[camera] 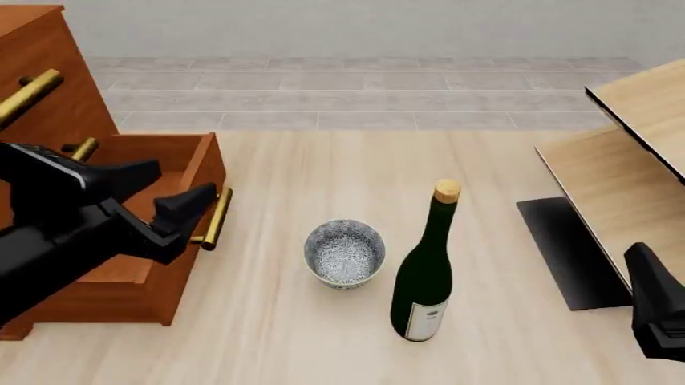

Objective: Put the bowl on top of the cabinet.

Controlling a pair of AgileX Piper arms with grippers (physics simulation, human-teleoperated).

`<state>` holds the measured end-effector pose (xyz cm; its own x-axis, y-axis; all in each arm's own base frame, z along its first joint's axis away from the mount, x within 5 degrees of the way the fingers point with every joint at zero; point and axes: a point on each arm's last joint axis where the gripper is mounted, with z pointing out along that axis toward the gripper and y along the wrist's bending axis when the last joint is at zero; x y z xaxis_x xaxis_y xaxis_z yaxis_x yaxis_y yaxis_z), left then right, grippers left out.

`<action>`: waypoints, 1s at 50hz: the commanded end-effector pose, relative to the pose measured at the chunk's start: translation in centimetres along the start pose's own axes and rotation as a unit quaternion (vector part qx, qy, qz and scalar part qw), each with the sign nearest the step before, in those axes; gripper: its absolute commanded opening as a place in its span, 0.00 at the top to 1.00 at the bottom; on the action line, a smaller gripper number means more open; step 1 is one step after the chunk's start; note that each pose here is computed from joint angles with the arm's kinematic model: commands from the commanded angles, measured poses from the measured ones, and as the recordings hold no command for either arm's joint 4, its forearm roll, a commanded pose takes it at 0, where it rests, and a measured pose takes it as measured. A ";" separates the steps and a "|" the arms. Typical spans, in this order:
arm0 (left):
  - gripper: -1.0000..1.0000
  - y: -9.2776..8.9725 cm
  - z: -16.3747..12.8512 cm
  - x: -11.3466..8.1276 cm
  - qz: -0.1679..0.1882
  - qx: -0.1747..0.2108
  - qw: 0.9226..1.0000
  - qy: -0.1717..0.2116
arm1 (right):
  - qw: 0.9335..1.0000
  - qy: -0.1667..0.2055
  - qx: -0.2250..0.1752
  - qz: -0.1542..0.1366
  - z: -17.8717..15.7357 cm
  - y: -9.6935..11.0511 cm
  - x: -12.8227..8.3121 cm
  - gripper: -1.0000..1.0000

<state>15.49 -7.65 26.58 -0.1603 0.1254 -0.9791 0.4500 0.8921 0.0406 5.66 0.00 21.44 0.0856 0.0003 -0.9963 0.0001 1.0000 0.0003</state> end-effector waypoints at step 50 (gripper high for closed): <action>0.00 -5.9 7.8 -2.0 0.009 0.112 0.988 0.109 | 1.000 0.000 0.000 0.000 0.0 0.0 0.0 0.00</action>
<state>19.55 -15.42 27.48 -0.3043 0.2313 -0.9241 0.6173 0.7867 -0.0064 5.66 0.00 21.44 0.0856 0.0003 -0.9963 0.0001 1.0000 0.0003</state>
